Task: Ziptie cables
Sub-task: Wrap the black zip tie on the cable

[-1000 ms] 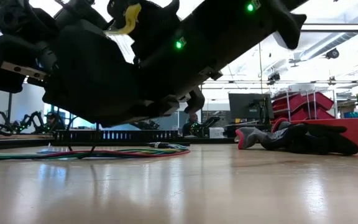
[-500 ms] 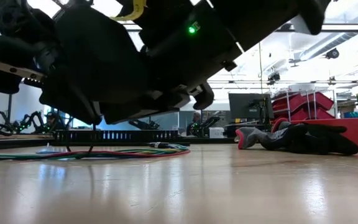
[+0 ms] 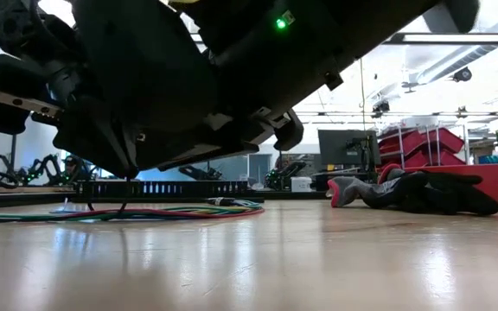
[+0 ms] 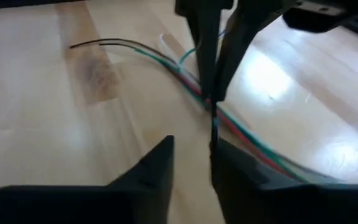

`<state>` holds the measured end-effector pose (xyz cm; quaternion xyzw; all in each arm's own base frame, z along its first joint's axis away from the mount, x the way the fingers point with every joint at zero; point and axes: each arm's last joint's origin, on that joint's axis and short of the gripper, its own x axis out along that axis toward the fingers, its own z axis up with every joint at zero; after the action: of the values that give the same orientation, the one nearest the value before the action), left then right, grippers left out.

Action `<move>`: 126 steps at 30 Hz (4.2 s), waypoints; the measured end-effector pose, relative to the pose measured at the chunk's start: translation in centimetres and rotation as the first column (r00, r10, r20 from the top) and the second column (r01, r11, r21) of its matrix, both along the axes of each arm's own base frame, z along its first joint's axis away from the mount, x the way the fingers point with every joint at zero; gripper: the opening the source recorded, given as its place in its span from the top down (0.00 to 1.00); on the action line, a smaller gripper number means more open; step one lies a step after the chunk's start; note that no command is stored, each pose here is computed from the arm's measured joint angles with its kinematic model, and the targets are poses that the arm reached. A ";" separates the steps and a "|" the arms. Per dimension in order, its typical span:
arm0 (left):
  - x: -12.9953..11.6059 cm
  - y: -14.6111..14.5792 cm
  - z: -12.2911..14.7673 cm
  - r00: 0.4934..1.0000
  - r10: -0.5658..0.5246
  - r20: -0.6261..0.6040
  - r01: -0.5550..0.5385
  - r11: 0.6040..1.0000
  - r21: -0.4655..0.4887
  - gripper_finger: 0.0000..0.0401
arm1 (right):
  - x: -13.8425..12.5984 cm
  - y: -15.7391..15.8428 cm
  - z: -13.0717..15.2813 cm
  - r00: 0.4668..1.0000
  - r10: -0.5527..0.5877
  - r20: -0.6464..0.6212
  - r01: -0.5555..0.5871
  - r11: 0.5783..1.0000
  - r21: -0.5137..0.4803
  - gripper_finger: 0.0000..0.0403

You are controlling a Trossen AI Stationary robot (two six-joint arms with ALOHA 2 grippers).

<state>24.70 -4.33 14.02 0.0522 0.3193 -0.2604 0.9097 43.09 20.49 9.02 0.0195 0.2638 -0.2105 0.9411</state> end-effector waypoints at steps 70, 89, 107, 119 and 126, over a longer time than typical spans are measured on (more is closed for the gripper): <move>0.1 0.1 0.1 1.000 0.017 -0.016 -0.018 0.999 -0.042 1.00 | 2.5 -1.7 -1.1 1.000 -0.016 0.018 0.018 0.996 -0.086 0.97; -0.2 0.0 0.0 0.996 -0.084 0.020 0.084 0.996 -0.013 1.00 | 0.2 1.4 -0.4 0.999 -0.041 0.000 0.041 0.999 0.013 1.00; -2.3 0.5 -2.3 0.992 -0.124 -0.037 0.125 0.992 0.008 1.00 | -5.0 5.8 3.0 0.994 -0.007 -0.113 0.027 0.985 0.173 1.00; -2.1 0.6 -2.0 0.994 -0.112 -0.003 0.112 0.994 0.000 1.00 | -0.2 2.2 2.1 0.995 -0.059 0.079 0.053 0.995 0.082 0.72; -2.0 0.6 -2.0 0.994 -0.112 0.001 0.112 0.994 -0.001 1.00 | 2.0 -0.2 -0.6 0.993 -0.055 0.106 0.051 0.998 0.040 0.67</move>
<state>22.67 -3.72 12.00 0.0698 0.3154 -0.3114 0.8937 45.13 20.28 8.40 0.0553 0.2165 -0.2290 0.9474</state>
